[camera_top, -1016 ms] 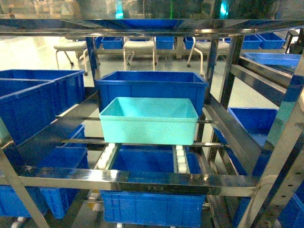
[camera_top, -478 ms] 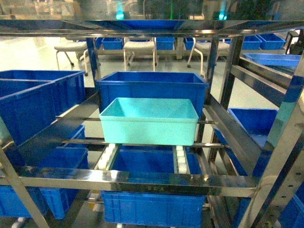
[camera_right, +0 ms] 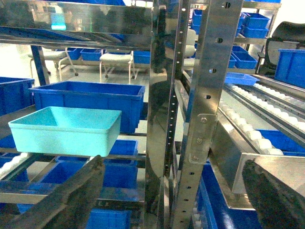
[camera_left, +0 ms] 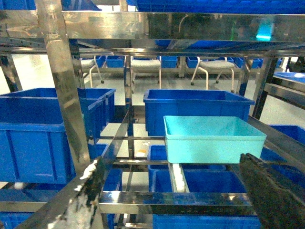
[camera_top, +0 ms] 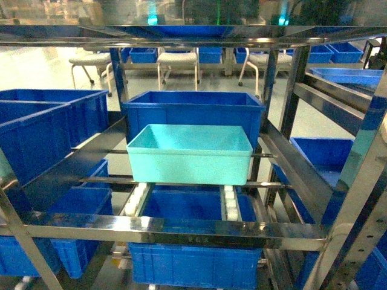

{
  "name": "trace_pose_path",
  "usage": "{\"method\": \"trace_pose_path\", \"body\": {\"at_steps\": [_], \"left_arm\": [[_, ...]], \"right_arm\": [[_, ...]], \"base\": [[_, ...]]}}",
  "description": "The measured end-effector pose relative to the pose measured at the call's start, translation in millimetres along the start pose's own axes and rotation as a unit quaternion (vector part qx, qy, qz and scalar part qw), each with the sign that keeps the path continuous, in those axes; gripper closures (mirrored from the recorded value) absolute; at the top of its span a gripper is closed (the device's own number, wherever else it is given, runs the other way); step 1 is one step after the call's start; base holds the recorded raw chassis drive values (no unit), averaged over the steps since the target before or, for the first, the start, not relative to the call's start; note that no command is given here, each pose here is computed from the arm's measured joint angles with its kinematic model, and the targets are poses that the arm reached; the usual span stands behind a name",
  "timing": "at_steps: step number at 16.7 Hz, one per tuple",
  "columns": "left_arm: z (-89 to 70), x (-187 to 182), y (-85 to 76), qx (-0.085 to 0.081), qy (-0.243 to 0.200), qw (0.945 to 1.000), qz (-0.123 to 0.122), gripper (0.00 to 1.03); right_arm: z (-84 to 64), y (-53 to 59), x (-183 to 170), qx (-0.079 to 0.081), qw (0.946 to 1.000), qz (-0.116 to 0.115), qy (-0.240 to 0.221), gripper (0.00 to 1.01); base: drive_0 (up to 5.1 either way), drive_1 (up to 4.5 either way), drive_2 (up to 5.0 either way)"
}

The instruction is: Organize blue bins on left shelf correctly

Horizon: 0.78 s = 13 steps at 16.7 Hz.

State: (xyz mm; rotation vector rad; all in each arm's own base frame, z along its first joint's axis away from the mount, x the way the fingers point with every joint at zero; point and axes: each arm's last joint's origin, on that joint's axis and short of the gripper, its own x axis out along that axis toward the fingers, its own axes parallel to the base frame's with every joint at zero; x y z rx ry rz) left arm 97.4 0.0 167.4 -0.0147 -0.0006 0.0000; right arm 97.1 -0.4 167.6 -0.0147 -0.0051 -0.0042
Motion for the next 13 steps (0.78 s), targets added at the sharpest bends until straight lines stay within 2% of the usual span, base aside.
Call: {"method": "trace_pose_path", "body": {"at_steps": [2, 3, 4, 13], "left_arm": [[0.0, 0.0, 0.0, 0.000, 0.000, 1.0000, 0.000, 0.04], [0.0, 0.0, 0.0, 0.001, 0.000, 1.0000, 0.000, 0.03], [0.0, 0.0, 0.0, 0.000, 0.000, 1.0000, 0.000, 0.05], [0.0, 0.0, 0.0, 0.000, 0.000, 1.0000, 0.000, 0.05]], "right_arm": [[0.0, 0.0, 0.0, 0.000, 1.0000, 0.000, 0.000, 0.02], [0.0, 0.0, 0.0, 0.000, 1.0000, 0.000, 0.000, 0.01], [0.0, 0.0, 0.0, 0.000, 1.0000, 0.000, 0.000, 0.04], [0.0, 0.0, 0.0, 0.000, 1.0000, 0.000, 0.000, 0.03]], "base": [[0.0, 0.00, 0.0], [0.0, 0.00, 0.0], [0.0, 0.00, 0.0], [0.0, 0.00, 0.0]]}}
